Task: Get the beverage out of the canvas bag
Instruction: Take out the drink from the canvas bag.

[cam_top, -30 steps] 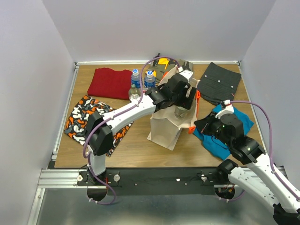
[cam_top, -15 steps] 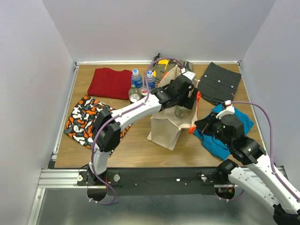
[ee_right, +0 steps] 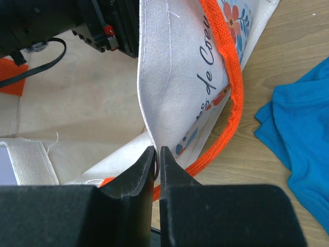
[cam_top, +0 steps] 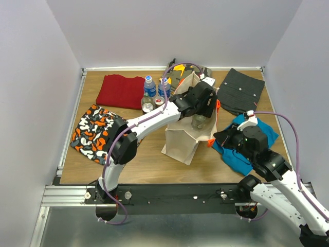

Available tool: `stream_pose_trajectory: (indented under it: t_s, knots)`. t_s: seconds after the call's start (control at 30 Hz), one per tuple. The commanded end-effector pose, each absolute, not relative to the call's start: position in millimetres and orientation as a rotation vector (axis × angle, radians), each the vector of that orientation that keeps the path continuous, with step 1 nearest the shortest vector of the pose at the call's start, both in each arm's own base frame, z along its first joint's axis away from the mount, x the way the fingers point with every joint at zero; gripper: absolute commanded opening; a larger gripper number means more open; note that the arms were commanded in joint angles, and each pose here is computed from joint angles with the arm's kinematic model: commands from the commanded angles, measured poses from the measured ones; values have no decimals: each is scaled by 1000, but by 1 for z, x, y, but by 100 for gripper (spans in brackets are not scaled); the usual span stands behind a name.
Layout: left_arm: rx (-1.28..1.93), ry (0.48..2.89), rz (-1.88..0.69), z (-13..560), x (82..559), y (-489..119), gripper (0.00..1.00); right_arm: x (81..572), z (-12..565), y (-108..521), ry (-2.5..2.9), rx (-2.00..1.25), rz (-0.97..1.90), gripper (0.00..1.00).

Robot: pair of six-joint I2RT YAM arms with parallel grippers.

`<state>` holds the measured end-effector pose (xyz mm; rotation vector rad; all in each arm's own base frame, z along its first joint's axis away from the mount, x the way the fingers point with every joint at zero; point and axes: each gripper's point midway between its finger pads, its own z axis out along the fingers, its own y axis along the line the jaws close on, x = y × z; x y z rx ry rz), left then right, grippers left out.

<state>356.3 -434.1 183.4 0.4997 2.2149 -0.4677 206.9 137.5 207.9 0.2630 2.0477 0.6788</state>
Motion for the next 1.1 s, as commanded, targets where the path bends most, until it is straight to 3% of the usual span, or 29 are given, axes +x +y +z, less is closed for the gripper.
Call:
stream_pose_trajectory:
  t_s: [0.0,0.13,0.3,0.53,0.9,0.97,1.07]
  knots:
    - [454,2240,-404,170,360,-423,89,204,188,124,2096,287,584,17]
    - [459,2248,-398,166,360,-424,82,204,188,124,2096,285,583,17]
    - [461,2245,-413,165,360,-426,82,204,187,124,2098,287,583,17]
    - [462,2245,-416,164,360,-427,67,204,187,123,2099,288,581,17]
    - [463,2238,-406,166,363,-428,63,204,187,123,2097,291,579,17]
    - [473,2240,-399,167,363,-428,56,204,186,123,2099,290,579,17]
    - [477,2241,-390,167,365,-428,54,204,186,124,2101,285,580,17]
